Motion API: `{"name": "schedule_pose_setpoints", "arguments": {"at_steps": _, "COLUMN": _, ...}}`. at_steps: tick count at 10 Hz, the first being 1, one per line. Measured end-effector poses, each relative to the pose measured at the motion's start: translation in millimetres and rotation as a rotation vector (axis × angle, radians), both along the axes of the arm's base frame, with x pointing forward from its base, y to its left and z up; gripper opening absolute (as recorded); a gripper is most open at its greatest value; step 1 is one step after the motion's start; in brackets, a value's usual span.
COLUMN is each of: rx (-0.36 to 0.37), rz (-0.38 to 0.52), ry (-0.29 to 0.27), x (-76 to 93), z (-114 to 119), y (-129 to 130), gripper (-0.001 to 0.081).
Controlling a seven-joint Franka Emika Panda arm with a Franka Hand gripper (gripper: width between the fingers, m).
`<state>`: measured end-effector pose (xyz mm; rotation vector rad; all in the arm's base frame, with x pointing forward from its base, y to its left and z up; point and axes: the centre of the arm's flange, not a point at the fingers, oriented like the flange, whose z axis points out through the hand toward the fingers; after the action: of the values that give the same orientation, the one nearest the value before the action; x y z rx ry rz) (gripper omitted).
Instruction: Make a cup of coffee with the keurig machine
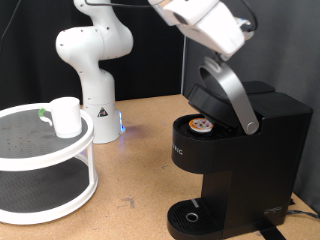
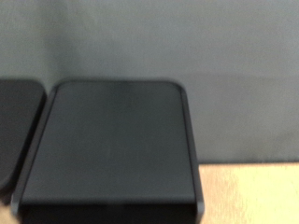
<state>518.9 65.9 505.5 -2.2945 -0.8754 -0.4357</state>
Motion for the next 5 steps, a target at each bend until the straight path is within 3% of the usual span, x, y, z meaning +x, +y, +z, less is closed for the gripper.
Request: {"name": "schedule_pose_setpoints", "arguments": {"at_steps": 5, "rx": -0.072, "rz": 0.011, "ry": 0.014, "x": -0.7, "z": -16, "y": -26, "gripper": 0.0}}
